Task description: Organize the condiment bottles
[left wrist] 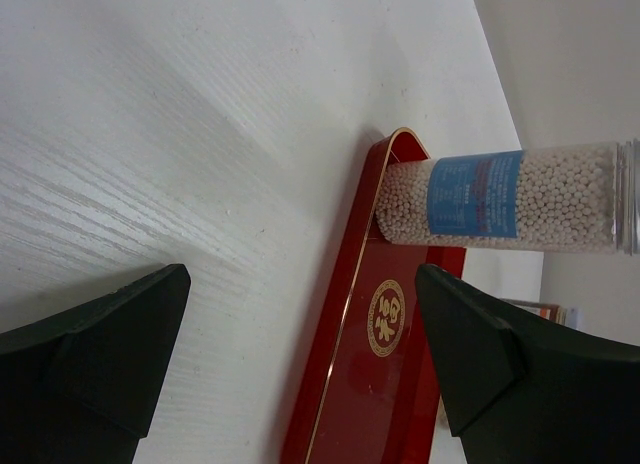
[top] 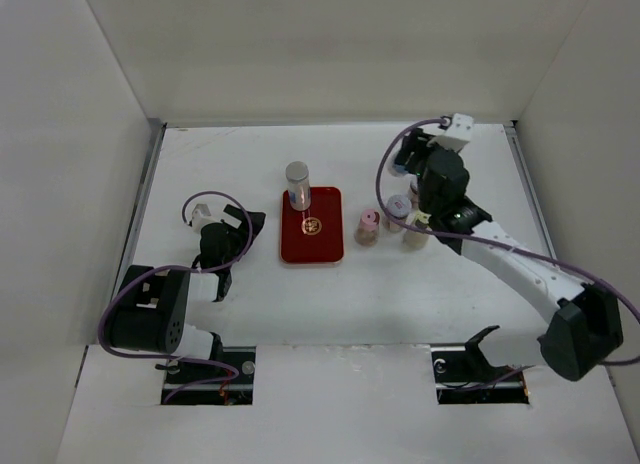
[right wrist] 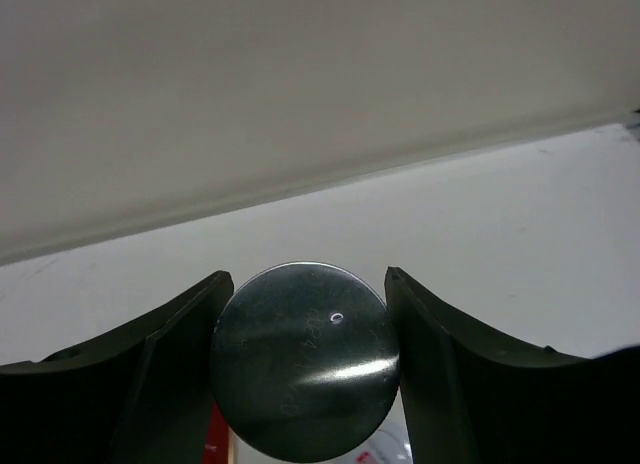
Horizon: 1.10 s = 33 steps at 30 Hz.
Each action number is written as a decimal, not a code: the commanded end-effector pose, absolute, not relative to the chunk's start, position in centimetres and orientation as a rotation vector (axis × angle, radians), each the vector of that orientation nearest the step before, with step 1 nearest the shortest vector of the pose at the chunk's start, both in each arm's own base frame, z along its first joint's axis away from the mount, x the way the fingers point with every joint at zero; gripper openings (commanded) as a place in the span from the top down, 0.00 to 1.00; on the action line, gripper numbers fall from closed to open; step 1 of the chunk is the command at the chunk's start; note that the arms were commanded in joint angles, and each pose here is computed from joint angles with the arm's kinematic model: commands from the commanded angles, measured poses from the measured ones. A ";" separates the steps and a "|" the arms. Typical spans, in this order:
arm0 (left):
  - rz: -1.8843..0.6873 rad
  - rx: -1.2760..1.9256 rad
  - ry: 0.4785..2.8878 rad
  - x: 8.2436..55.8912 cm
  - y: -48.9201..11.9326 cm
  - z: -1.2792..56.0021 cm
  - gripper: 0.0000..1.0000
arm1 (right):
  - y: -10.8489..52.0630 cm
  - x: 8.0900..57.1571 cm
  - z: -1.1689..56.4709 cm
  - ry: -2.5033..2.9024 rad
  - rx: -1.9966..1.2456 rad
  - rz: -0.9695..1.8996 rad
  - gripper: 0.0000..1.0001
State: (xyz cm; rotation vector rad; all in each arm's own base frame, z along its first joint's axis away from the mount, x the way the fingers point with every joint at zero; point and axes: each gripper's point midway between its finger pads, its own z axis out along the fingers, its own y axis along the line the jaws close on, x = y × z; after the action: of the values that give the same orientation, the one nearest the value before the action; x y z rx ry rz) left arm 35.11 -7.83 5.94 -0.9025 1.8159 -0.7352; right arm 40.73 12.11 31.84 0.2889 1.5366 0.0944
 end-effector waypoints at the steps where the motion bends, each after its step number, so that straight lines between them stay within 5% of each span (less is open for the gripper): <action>1: -0.773 -0.873 1.750 35.8 -8.0 7.8 0.00 | 20.0 42.4 35.2 1.458 0.154 0.316 0.48; 11: -0.773 -0.868 1.743 35.9 -8.1 8.1 0.00 | 33.6 45.3 28.6 1.581 -0.031 0.426 0.47; 33: -0.773 -0.876 1.757 36.1 -8.2 7.4 0.00 | 34.7 48.1 21.3 1.671 -0.089 0.286 0.39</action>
State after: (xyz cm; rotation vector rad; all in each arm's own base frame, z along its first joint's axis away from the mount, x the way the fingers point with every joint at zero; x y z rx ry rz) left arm 35.23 -7.98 5.88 -0.8976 1.8134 -0.7421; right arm 46.16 34.03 16.24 -0.1713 1.8176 0.2347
